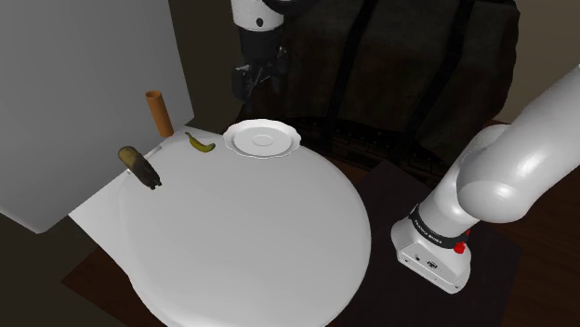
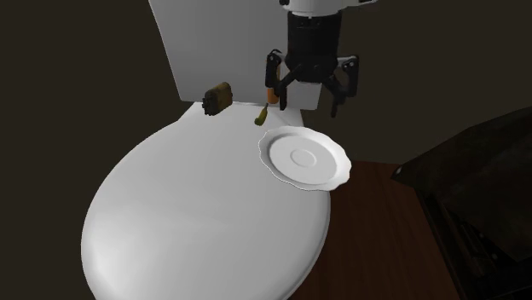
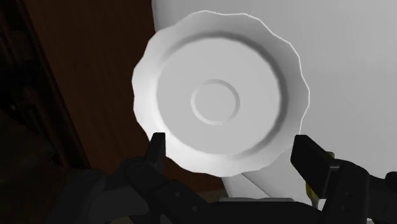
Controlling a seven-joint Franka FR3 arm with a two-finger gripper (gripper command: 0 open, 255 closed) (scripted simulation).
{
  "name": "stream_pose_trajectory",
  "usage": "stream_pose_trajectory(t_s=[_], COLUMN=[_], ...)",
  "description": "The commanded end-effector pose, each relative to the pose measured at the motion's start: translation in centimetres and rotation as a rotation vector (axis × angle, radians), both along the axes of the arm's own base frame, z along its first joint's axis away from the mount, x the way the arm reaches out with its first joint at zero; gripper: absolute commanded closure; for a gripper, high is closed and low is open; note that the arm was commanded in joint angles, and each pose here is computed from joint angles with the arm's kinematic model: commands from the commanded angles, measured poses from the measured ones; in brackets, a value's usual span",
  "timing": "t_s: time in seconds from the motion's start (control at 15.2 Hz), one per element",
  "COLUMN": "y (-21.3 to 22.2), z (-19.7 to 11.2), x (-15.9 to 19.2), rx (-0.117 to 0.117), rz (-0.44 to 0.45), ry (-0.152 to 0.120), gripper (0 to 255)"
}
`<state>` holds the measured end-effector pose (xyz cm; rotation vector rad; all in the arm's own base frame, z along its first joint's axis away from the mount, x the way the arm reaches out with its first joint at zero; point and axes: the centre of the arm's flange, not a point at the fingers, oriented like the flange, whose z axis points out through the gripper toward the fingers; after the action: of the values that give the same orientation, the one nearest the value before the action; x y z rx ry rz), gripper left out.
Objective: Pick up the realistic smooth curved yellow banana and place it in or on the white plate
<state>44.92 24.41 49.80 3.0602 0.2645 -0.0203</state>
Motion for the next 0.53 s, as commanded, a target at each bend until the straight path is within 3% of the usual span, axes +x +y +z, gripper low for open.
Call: stream_pose_trajectory(t_s=[0.0, 0.46], y=[2.4, 10.5], z=[-0.8, -3.8], x=[1.1, 4.6], rx=[0.0, -0.002], rz=[0.009, 0.045], ry=[0.004, 0.016], gripper=[0, 0])
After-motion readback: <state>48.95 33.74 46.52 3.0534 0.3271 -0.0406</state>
